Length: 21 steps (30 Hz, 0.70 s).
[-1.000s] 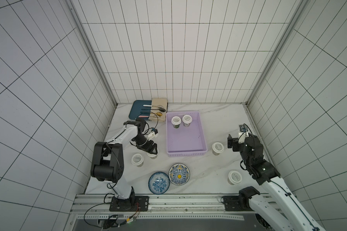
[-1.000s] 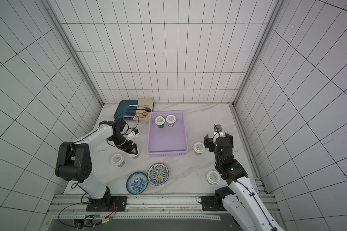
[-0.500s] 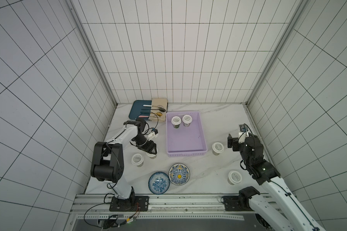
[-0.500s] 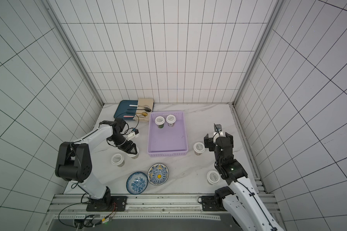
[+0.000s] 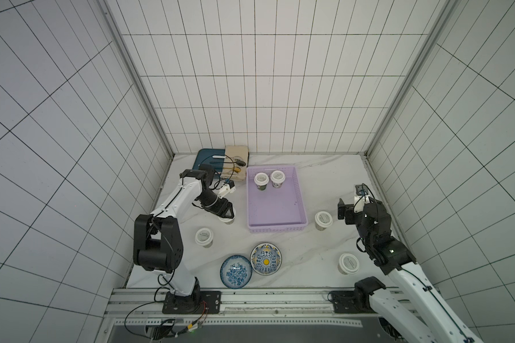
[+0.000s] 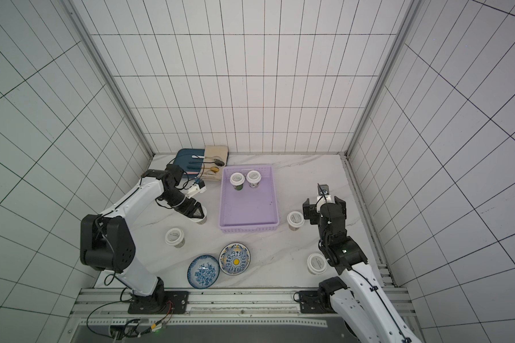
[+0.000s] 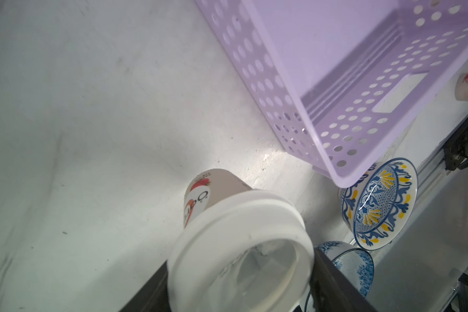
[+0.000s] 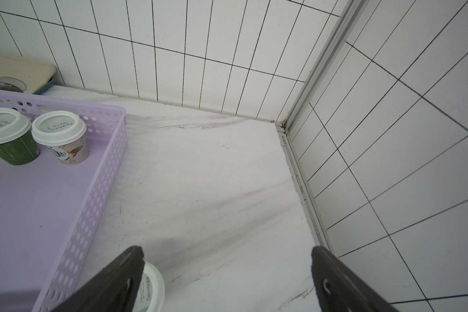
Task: Put the yogurt in the basket
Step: Pick up the yogurt from the center of the board, then place the yogurt in the basket.
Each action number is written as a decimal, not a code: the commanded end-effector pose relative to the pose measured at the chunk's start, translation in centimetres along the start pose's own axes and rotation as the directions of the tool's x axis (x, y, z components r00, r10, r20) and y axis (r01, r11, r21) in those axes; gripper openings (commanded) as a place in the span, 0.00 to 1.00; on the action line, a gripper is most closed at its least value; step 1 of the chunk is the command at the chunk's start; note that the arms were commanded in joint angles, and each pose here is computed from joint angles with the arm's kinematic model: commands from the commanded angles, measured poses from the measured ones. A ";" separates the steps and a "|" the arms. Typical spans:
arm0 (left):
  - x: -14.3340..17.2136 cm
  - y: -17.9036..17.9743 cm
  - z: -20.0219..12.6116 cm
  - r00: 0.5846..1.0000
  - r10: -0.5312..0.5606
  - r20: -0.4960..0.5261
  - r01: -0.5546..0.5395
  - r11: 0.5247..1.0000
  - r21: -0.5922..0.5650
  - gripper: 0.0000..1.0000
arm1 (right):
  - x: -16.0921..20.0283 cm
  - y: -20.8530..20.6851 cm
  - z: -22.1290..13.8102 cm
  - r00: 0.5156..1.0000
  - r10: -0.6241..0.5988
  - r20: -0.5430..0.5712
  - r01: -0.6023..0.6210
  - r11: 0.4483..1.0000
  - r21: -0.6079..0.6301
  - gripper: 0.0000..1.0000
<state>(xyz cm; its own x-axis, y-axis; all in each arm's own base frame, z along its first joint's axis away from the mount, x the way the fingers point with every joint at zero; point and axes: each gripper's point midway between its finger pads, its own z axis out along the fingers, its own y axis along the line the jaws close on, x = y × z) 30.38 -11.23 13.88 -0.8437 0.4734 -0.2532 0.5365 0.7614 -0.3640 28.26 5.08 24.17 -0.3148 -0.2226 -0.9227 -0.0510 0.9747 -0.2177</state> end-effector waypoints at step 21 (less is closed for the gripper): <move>-12.9 -6.7 -3.2 0.973 0.123 0.193 -0.135 0.990 0.047 0.71 | 0.4 0.0 0.0 1.000 -0.004 0.016 0.004 1.000 0.012 0.99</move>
<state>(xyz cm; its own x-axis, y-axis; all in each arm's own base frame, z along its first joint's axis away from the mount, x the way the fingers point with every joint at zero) 36.76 -19.73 22.46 -0.7569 0.4715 -0.4526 0.6407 0.6719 -0.3715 28.25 5.08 24.12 -0.3102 -0.2210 -0.9246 -0.0501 0.9751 -0.2163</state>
